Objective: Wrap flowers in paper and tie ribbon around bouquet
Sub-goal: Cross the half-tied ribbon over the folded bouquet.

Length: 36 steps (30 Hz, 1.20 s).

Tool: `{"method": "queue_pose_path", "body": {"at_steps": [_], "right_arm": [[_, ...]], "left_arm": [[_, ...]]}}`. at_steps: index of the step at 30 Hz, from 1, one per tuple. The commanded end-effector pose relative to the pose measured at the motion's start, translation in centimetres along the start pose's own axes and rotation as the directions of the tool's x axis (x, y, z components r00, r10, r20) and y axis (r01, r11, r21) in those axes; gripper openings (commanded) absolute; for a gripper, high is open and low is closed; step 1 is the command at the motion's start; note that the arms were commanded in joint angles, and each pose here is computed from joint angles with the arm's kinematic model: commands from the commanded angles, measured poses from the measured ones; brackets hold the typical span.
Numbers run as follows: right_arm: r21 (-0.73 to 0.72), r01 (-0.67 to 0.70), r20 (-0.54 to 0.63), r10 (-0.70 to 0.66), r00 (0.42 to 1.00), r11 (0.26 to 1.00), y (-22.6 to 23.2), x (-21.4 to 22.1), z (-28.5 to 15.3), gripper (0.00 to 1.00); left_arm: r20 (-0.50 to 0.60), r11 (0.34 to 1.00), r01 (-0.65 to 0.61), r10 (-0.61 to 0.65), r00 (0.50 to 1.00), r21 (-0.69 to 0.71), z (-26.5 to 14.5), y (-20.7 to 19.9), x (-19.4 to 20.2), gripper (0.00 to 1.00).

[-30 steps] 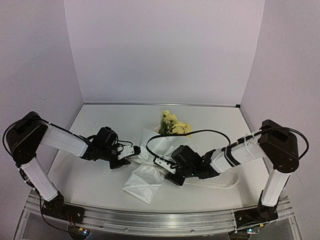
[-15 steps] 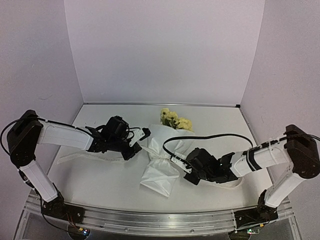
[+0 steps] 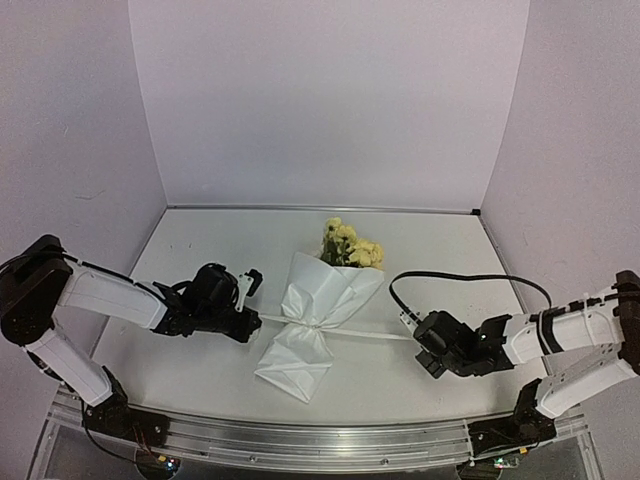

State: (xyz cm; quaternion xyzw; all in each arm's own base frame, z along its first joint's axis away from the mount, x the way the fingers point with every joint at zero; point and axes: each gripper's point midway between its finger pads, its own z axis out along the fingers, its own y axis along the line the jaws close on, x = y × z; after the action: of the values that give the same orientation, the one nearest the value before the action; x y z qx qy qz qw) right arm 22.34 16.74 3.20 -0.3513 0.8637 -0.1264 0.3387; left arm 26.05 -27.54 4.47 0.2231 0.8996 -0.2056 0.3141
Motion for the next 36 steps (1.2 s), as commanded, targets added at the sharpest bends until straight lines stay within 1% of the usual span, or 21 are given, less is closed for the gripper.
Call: {"method": "queue_pose_path", "body": {"at_steps": [1,3,5,8,12,16,20,22,28,31,36], "right_arm": [[0.050,-0.063,-0.078,0.067,0.995,0.997,-1.6,2.8,-0.3,0.00],[0.044,-0.062,-0.070,0.065,0.995,0.997,-1.7,2.6,-0.4,0.00],[0.046,-0.073,-0.069,0.077,0.995,0.996,-2.0,2.4,-0.4,0.00],[0.052,-0.129,-0.089,0.133,0.987,0.990,-2.9,3.1,-0.2,0.00],[0.075,-0.157,-0.109,0.165,0.980,0.985,-4.1,4.0,-0.2,0.00],[0.066,-0.185,-0.120,0.191,0.974,0.981,-4.4,4.3,-0.2,0.00],[0.033,-0.186,-0.133,0.189,0.973,0.982,-4.0,3.8,-0.5,0.00],[0.014,-0.189,-0.142,0.189,0.972,0.982,-3.8,3.6,-0.6,0.00],[-0.033,-0.211,-0.149,0.204,0.968,0.977,-3.1,2.7,-0.8,0.00],[-0.035,-0.221,-0.145,0.214,0.966,0.975,-3.1,2.3,-0.9,0.00],[-0.057,-0.235,-0.151,0.225,0.963,0.970,-2.8,1.6,-0.9,0.00]], "left_arm": [[0.104,0.997,-0.014,0.005,0.995,0.080,-0.9,-3.0,-1.0,0.00],[0.110,0.989,-0.102,0.090,0.990,0.107,-0.8,-4.8,-0.7,0.00],[0.125,0.980,-0.160,0.146,0.981,0.116,-0.8,-6.2,-1.1,0.00],[0.185,0.974,-0.206,0.185,0.965,0.099,-1.6,-7.1,-3.1,0.00],[0.269,0.955,-0.277,0.240,0.933,0.110,-3.6,-9.2,-6.2,0.03],[0.287,0.929,-0.337,0.285,0.915,0.152,-4.6,-10.9,-7.6,0.06],[0.237,0.873,-0.393,0.333,0.913,0.288,-4.0,-14.0,-7.3,0.04],[0.227,0.838,-0.422,0.362,0.904,0.345,-3.8,-15.9,-7.2,0.05],[0.257,0.719,-0.542,0.477,0.840,0.436,-2.9,-21.1,-6.7,0.09],[0.250,0.654,-0.589,0.542,0.802,0.474,-1.8,-23.6,-5.0,0.10],[0.210,0.592,-0.623,0.617,0.759,0.512,0.0,-25.7,-2.5,0.12]]}}
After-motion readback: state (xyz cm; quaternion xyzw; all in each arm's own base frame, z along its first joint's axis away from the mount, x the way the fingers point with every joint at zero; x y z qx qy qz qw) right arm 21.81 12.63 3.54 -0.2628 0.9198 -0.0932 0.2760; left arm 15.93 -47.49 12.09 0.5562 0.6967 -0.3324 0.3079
